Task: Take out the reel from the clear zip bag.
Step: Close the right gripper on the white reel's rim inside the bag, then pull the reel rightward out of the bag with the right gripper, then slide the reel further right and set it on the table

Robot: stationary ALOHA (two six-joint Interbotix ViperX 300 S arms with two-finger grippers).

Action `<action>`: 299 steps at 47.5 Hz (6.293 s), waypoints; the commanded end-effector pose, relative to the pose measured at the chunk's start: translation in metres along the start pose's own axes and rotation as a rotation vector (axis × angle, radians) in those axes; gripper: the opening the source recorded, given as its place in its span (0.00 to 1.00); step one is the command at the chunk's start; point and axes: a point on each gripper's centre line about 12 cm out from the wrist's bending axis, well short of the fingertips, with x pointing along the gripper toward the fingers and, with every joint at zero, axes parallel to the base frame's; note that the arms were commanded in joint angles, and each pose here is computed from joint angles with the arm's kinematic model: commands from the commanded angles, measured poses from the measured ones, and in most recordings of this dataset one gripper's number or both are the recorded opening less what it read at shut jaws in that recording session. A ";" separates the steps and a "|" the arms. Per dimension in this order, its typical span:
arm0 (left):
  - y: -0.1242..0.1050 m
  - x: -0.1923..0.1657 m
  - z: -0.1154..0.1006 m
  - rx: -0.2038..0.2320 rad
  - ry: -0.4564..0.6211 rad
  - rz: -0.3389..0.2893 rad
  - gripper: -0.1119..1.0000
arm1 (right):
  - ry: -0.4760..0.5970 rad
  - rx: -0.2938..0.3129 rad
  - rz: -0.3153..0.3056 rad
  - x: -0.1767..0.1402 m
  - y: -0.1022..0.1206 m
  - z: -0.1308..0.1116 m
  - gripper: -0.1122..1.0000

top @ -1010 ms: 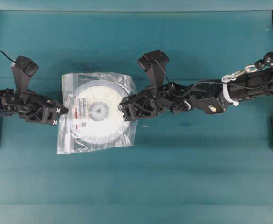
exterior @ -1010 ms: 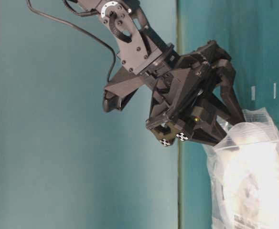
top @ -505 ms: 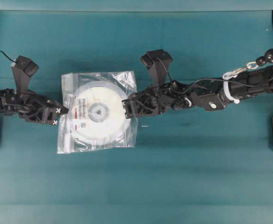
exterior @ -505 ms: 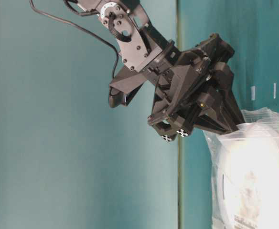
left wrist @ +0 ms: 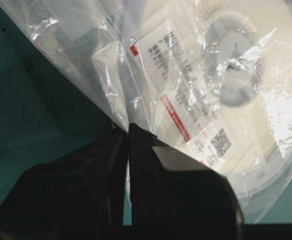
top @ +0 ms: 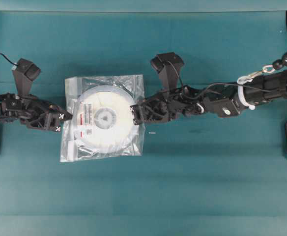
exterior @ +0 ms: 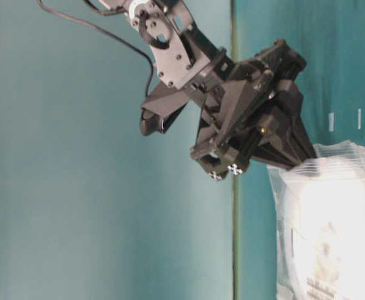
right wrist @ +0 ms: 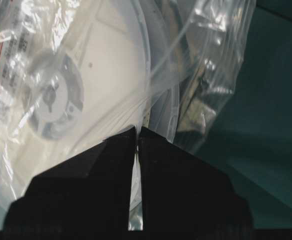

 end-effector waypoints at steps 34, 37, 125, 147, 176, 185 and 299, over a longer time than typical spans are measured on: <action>-0.004 0.001 0.003 0.004 -0.009 -0.014 0.08 | -0.019 0.055 0.000 -0.028 -0.011 -0.010 0.14; -0.005 0.001 0.004 0.004 -0.011 -0.016 0.08 | -0.027 0.059 0.000 -0.030 -0.013 -0.009 0.14; -0.001 0.000 0.000 0.009 0.004 0.002 0.08 | -0.022 0.117 -0.092 -0.087 -0.078 -0.032 0.14; -0.001 0.000 0.000 0.009 0.004 0.001 0.08 | -0.015 0.131 -0.108 -0.104 -0.094 -0.040 0.14; -0.001 0.000 0.000 0.009 0.004 0.002 0.08 | -0.017 0.159 -0.121 -0.122 -0.111 -0.048 0.14; -0.001 0.000 0.001 0.009 0.003 0.000 0.08 | -0.015 0.163 -0.125 -0.126 -0.115 -0.050 0.14; -0.003 -0.001 0.002 0.007 -0.004 -0.008 0.31 | 0.001 0.214 -0.095 -0.142 -0.114 -0.051 0.95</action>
